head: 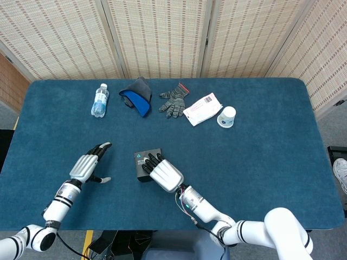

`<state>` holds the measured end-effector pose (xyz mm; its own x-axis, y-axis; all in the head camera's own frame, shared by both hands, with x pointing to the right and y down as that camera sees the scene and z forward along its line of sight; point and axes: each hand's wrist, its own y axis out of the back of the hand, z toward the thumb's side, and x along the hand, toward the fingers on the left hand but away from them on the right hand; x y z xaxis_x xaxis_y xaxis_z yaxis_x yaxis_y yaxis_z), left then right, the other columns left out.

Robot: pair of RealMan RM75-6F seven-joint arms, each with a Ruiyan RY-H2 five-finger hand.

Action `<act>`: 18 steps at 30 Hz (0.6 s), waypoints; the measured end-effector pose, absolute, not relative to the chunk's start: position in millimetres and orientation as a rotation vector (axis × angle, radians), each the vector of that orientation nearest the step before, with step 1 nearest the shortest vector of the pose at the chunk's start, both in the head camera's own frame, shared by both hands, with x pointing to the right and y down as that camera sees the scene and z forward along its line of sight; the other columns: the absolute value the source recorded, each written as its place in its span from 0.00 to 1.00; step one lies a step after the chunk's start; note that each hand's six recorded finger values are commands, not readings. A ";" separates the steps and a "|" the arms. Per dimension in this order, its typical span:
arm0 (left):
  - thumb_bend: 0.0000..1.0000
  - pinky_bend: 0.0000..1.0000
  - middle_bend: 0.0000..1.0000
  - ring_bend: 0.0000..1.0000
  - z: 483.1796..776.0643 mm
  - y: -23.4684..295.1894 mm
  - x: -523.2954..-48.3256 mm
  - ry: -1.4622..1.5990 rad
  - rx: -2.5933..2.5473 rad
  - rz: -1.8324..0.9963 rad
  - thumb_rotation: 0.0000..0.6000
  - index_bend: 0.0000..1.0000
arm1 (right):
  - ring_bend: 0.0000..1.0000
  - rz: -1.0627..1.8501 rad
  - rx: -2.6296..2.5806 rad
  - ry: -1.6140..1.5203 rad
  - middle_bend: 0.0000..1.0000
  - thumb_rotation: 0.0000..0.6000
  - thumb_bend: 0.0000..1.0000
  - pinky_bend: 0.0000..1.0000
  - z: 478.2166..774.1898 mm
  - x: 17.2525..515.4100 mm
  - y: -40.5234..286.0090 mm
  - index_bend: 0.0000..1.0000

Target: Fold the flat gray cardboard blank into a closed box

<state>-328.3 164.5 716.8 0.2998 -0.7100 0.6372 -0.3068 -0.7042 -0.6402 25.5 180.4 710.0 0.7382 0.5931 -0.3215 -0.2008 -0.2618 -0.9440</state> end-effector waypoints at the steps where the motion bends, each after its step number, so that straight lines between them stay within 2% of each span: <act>1: 0.08 0.13 0.00 0.00 716.9 164.5 -328.4 0.909 -2.176 -1.378 1.00 0.00 | 0.19 0.779 -1.675 -0.317 0.35 1.00 0.30 0.27 709.9 25.5 180.4 0.32; 5: 0.08 0.13 0.00 0.00 717.1 164.4 -328.1 0.904 -2.177 -1.378 1.00 0.00 | 0.19 0.780 -1.676 -0.323 0.35 1.00 0.30 0.27 709.2 26.4 179.3 0.32; 8: 0.08 0.13 0.00 0.00 716.5 164.5 -327.4 0.903 -2.179 -1.374 1.00 0.00 | 0.19 0.779 -1.687 -0.336 0.29 1.00 0.29 0.27 706.3 27.3 178.1 0.31; 12: 0.08 0.13 0.00 0.00 714.8 165.3 -327.2 0.905 -2.183 -1.370 1.00 0.00 | 0.16 0.777 -1.721 -0.375 0.16 1.00 0.27 0.27 697.1 29.6 174.6 0.14; 14: 0.08 0.13 0.00 0.00 713.0 165.6 -327.5 0.909 -2.187 -1.368 1.00 0.00 | 0.14 0.775 -1.744 -0.399 0.13 1.00 0.27 0.27 690.3 31.5 172.5 0.09; 18: 0.08 0.13 0.00 0.00 706.8 165.1 -331.4 0.918 -2.177 -1.366 1.00 0.00 | 0.13 0.783 -1.813 -0.481 0.13 1.00 0.27 0.27 669.3 42.9 163.5 0.06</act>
